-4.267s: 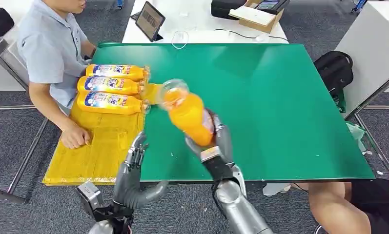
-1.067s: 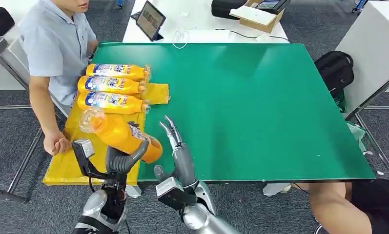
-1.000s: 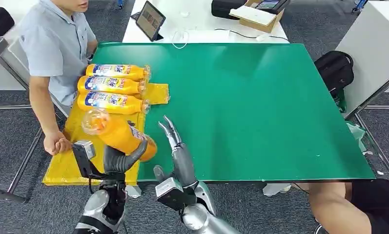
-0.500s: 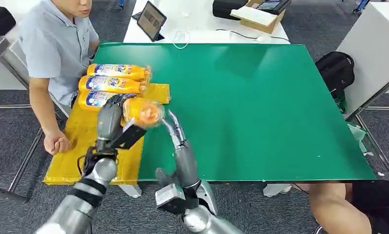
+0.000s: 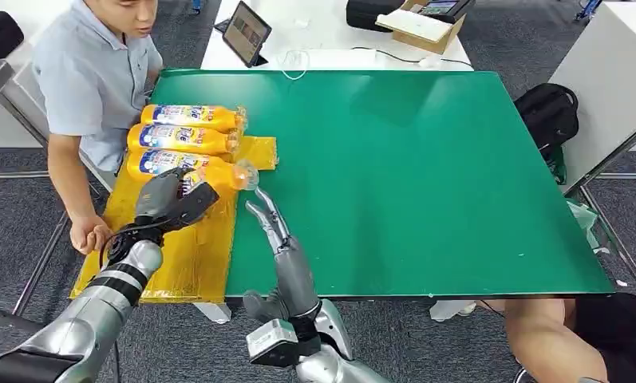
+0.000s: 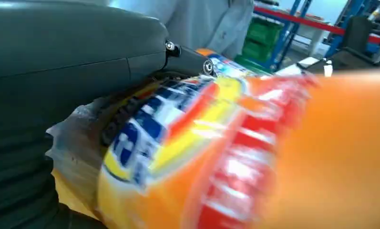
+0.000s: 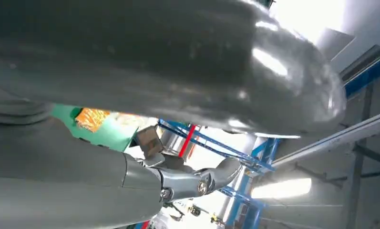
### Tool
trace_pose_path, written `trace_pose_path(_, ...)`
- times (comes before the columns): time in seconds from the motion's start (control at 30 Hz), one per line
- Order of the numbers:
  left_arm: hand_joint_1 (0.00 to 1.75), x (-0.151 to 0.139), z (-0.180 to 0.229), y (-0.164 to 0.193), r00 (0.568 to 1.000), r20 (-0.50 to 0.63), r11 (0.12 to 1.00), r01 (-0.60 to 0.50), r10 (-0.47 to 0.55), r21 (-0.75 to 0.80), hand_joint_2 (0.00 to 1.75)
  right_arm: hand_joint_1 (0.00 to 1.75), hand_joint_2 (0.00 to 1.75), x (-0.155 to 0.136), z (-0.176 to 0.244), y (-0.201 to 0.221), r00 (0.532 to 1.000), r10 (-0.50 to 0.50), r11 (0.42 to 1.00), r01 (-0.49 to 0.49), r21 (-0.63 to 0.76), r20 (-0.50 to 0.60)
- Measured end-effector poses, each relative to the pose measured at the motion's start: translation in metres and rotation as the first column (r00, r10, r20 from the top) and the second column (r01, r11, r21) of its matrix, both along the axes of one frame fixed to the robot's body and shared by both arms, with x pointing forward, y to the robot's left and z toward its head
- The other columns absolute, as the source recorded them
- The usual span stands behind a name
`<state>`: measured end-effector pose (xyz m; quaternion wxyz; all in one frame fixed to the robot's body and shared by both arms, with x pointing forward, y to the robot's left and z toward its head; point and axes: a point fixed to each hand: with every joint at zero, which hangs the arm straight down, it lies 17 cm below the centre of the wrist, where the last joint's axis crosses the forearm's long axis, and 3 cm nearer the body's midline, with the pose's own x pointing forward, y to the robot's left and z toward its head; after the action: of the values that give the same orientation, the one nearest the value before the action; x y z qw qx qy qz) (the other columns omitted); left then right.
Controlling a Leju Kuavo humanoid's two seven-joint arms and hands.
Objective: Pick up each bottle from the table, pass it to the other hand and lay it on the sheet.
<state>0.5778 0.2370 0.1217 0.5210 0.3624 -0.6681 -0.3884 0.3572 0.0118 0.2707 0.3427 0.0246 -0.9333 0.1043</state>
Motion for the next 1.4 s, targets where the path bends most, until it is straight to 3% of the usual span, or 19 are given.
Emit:
trace_pose_path(0.17,1.75,-0.001,-0.024,0.005,0.998,-0.064,0.987,-0.004,0.015,0.163,1.75,0.0,0.0,-0.002,-0.001,0.003,1.0,0.014,1.0,-0.014,-0.006,0.0)
trace_pose_path(0.3,1.75,-0.007,-0.05,0.001,0.984,-0.178,0.974,0.062,-0.023,0.218,1.75,0.0,0.0,-0.002,-0.004,0.004,0.999,0.032,0.999,-0.032,-0.013,-0.007)
trace_pose_path(0.53,1.75,-0.011,-0.07,-0.002,0.962,-0.266,0.902,0.167,-0.06,0.397,1.75,0.0,0.0,-0.002,-0.006,0.004,0.999,0.043,0.999,-0.043,-0.006,-0.021)
trace_pose_path(0.57,1.64,-0.011,-0.071,-0.001,0.96,-0.273,0.895,0.176,-0.063,0.41,1.75,0.0,0.0,-0.002,-0.006,0.004,0.999,0.044,0.999,-0.044,-0.006,-0.021)
trace_pose_path(0.6,0.12,-0.011,-0.072,-0.001,0.957,-0.282,0.891,0.183,-0.065,0.416,1.75,0.0,0.0,-0.002,-0.007,0.004,0.999,0.045,0.999,-0.045,-0.006,-0.022)
trace_pose_path(0.63,0.0,-0.011,-0.073,-0.001,0.954,-0.29,0.887,0.194,-0.072,0.419,1.75,0.0,0.0,-0.002,-0.007,0.004,0.999,0.046,0.999,-0.046,-0.004,-0.024)
trace_pose_path(0.67,0.0,-0.011,-0.074,-0.003,0.951,-0.298,0.887,0.203,-0.079,0.414,0.0,0.0,0.0,-0.001,-0.007,0.003,0.999,0.047,0.999,-0.047,-0.003,-0.026)
trace_pose_path(0.97,0.0,-0.024,-0.083,-0.02,0.899,-0.387,0.935,0.297,-0.205,0.194,0.0,0.0,0.0,0.0,-0.008,0.001,0.998,0.049,0.999,-0.049,0.011,-0.041)
trace_pose_path(1.23,0.0,-0.045,-0.071,-0.047,0.822,-0.384,0.907,0.363,-0.42,-0.214,0.0,0.0,0.0,0.002,-0.009,0.0,0.997,0.058,0.998,-0.057,0.03,-0.057)
trace_pose_path(1.33,0.0,-0.048,-0.058,-0.049,0.843,-0.304,0.883,0.355,-0.444,-0.307,0.0,0.0,0.0,0.003,-0.008,0.0,0.997,0.057,0.998,-0.056,0.031,-0.057)
trace_pose_path(1.4,0.0,-0.043,-0.034,-0.044,0.897,-0.171,0.884,0.341,-0.408,-0.32,0.0,0.0,0.0,0.003,-0.008,-0.001,0.997,0.053,0.998,-0.051,0.031,-0.056)
